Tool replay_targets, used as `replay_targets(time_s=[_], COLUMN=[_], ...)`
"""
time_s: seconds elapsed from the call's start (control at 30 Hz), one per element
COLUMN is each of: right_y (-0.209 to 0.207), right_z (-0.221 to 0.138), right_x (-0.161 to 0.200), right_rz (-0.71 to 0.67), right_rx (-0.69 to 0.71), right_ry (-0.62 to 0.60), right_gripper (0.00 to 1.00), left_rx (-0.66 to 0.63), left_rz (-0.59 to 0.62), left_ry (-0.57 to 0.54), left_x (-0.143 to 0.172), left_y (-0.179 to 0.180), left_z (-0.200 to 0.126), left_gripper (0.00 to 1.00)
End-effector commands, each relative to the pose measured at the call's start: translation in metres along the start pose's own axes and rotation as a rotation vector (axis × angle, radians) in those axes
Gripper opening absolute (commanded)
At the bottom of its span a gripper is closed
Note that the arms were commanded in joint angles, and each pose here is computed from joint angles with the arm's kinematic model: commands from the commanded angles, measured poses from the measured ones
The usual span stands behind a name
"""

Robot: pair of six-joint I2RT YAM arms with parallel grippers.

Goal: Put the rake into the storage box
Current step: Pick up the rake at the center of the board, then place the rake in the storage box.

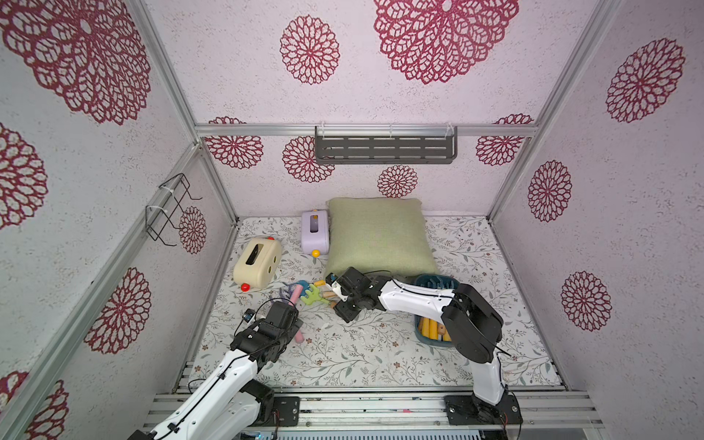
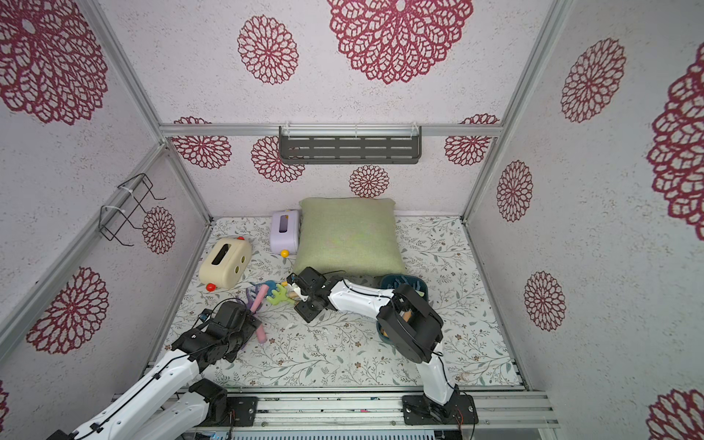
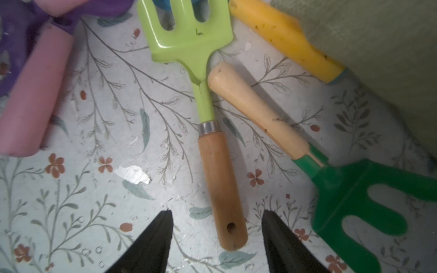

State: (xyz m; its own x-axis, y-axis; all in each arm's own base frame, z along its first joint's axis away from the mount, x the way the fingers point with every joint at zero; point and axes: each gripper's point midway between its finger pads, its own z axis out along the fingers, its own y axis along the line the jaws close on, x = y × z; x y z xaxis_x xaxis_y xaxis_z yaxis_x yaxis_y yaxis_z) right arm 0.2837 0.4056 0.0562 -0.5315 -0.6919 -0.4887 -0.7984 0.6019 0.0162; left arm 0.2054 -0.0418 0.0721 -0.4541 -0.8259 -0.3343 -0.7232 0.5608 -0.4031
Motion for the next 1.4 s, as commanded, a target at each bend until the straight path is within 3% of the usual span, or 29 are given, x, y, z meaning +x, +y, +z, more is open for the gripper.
replay_targets(time_s=[0.0, 0.1, 0.3, 0.53, 0.87, 1.13, 1.37], right_y=[-0.003, 0.0, 0.021, 0.033, 0.018, -0.046, -0.096], right_z=[0.005, 0.019, 0.02, -0.018, -0.102, -0.17, -0.21], right_x=[-0.002, 0.002, 0.019, 0.035, 0.06, 0.092, 0.136], right_rz=[-0.057, -0.083, -0.152, -0.082, 0.202, 0.567, 0.867], right_rx=[0.048, 0.062, 0.1, 0.09, 0.073, 0.101, 0.266], right_ry=[0.034, 0.07, 0.106, 0.045, -0.155, -0.321, -0.362], right_gripper=[0.63, 0.58, 0.28, 0.16, 0.11, 0.04, 0.01], left_rx=[0.01, 0.012, 0.013, 0.012, 0.012, -0.037, -0.032], left_rz=[0.005, 0.006, 0.0, 0.002, 0.044, 0.143, 0.081], left_ry=[-0.018, -0.015, -0.018, -0.025, -0.034, -0.106, -0.021], left_x=[-0.003, -0.002, -0.003, -0.004, -0.009, -0.042, -0.048], left_y=[-0.001, -0.001, 0.001, 0.001, -0.01, -0.051, -0.098], left_z=[0.0, 0.0, -0.002, -0.003, -0.006, -0.02, -0.014], left_gripper=[0.94, 0.94, 0.94, 0.94, 0.95, 0.97, 0.98])
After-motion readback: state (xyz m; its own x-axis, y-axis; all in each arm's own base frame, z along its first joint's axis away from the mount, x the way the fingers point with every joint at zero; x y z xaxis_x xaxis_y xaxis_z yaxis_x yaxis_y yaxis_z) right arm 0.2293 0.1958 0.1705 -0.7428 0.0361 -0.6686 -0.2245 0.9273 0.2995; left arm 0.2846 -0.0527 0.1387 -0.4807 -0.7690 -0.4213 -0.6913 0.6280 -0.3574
